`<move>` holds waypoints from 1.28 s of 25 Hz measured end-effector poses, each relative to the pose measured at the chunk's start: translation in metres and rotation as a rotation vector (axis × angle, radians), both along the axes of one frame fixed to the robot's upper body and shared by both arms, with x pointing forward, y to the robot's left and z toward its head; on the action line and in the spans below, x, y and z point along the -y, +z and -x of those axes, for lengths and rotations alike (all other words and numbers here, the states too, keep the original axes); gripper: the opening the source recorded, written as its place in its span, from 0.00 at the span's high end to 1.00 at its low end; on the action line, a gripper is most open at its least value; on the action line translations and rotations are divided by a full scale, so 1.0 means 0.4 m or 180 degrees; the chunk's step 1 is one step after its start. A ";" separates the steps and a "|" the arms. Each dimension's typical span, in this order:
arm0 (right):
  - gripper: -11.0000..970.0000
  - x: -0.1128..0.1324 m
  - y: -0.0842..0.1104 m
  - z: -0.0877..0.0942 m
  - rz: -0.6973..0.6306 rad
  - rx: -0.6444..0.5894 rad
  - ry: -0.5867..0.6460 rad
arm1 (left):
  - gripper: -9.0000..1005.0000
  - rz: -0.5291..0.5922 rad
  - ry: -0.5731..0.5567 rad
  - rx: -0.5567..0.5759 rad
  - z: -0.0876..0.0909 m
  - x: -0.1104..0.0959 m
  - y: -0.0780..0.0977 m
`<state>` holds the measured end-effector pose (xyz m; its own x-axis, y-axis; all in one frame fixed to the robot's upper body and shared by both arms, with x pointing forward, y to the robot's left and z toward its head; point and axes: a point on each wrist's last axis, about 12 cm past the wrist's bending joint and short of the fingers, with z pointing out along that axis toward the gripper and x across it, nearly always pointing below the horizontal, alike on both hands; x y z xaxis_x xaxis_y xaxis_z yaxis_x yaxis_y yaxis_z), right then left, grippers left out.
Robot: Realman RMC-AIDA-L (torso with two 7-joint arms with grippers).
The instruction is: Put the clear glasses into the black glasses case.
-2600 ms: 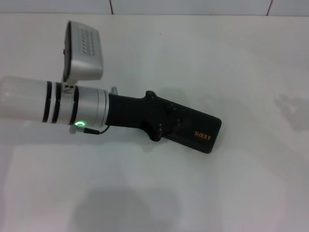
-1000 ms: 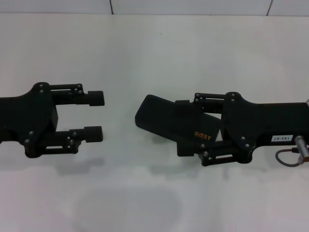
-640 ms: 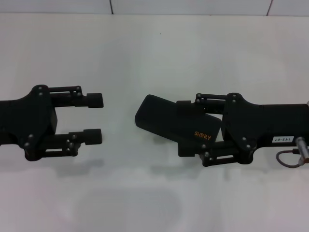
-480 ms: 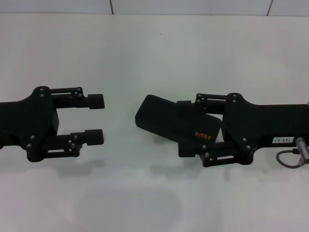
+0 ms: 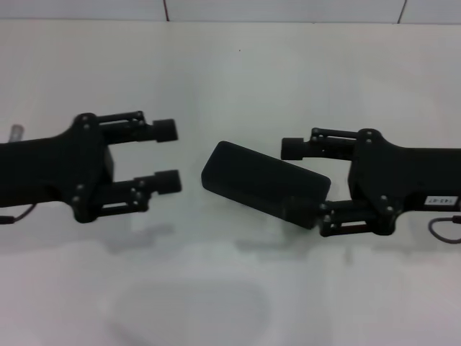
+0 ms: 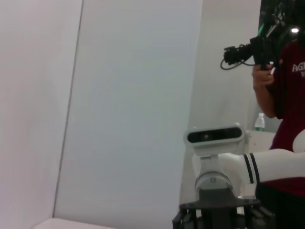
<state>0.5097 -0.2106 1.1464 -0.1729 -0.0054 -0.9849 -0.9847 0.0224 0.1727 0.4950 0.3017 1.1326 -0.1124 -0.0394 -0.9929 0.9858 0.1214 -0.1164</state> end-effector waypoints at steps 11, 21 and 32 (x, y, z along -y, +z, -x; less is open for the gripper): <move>0.19 0.017 -0.004 0.012 -0.0016 0.0014 0.0002 | 0.35 -0.0090 -0.0118 -0.0040 -0.013 0.028 -0.004; 0.19 0.016 -0.008 0.010 -0.0010 -0.0009 0.0007 | 0.35 -0.0094 -0.0089 -0.0044 -0.013 0.029 -0.007; 0.19 0.028 -0.008 0.009 -0.0028 -0.0006 -0.0068 | 0.35 -0.0093 -0.0066 -0.0065 -0.007 0.024 -0.012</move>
<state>0.5062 -0.2218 1.1433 -0.1746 0.0071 -0.9846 -0.9837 0.0419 0.1747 0.4979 0.2922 1.1278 -0.1331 -0.0079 -0.9911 0.9856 0.1045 -0.1332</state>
